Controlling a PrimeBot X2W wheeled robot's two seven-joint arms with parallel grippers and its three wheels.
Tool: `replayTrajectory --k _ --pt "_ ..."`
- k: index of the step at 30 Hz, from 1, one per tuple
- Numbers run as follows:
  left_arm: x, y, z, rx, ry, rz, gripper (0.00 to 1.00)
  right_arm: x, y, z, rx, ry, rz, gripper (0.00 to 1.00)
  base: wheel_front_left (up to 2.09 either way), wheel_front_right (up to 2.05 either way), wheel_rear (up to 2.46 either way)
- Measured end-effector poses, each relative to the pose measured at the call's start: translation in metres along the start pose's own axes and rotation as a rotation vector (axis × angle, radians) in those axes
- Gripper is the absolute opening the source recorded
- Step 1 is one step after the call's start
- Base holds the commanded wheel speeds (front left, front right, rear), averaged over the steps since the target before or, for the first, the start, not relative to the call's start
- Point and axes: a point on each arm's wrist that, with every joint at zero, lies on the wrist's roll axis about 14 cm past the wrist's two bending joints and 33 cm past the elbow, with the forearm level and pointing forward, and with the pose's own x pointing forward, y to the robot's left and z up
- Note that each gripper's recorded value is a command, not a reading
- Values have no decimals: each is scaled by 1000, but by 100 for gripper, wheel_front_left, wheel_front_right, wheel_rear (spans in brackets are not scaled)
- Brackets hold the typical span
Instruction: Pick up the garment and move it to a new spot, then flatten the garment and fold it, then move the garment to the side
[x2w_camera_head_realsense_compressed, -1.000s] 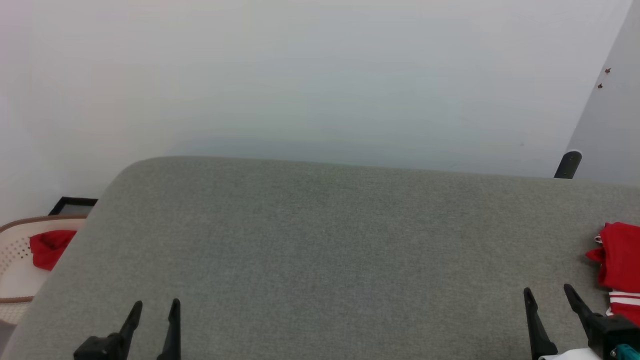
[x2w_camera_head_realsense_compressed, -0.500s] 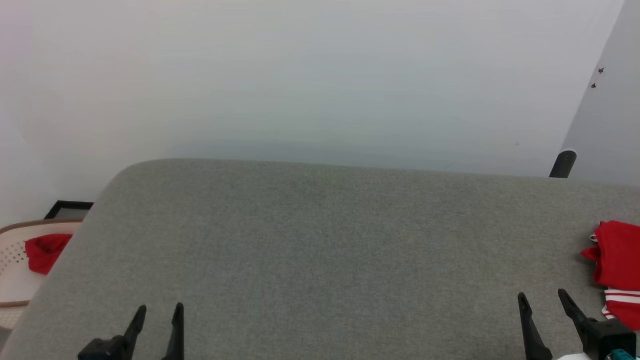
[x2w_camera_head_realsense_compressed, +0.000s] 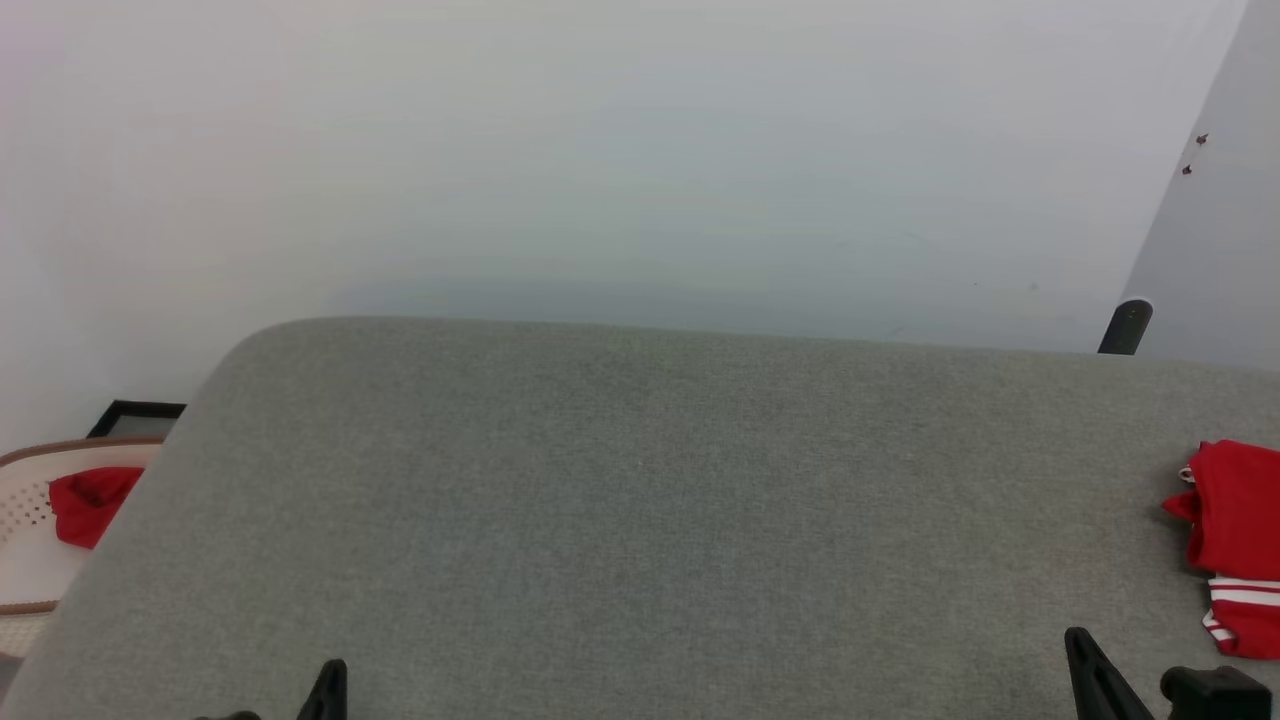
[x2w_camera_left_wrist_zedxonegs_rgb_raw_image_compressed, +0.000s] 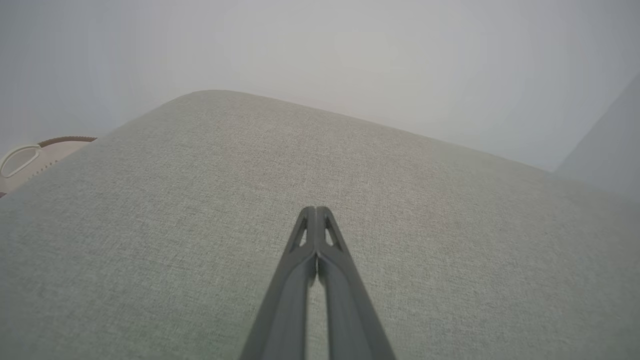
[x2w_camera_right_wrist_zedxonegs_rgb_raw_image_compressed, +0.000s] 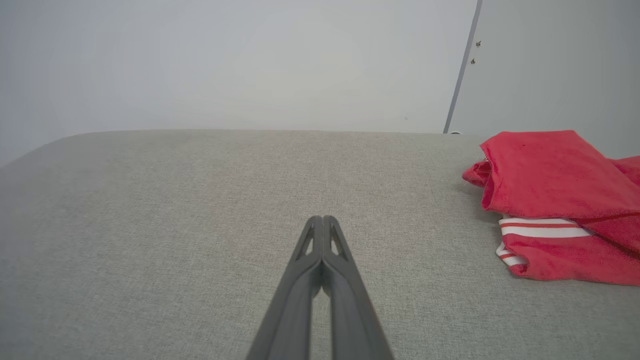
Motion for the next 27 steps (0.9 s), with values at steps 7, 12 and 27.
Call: replayTrajectory --k 7,12,27 --pt "6 0 3 -127 1 20 0 3 -2 1 151 -6 -8 0 0 0 0" --pt "9 -2 4 -216 2 30 0 6 -2 2 247 -11 -11 0 0 0 0" --pt "22 -8 11 -448 -3 40 0 15 -5 7 511 -30 -16 0 0 0 0"
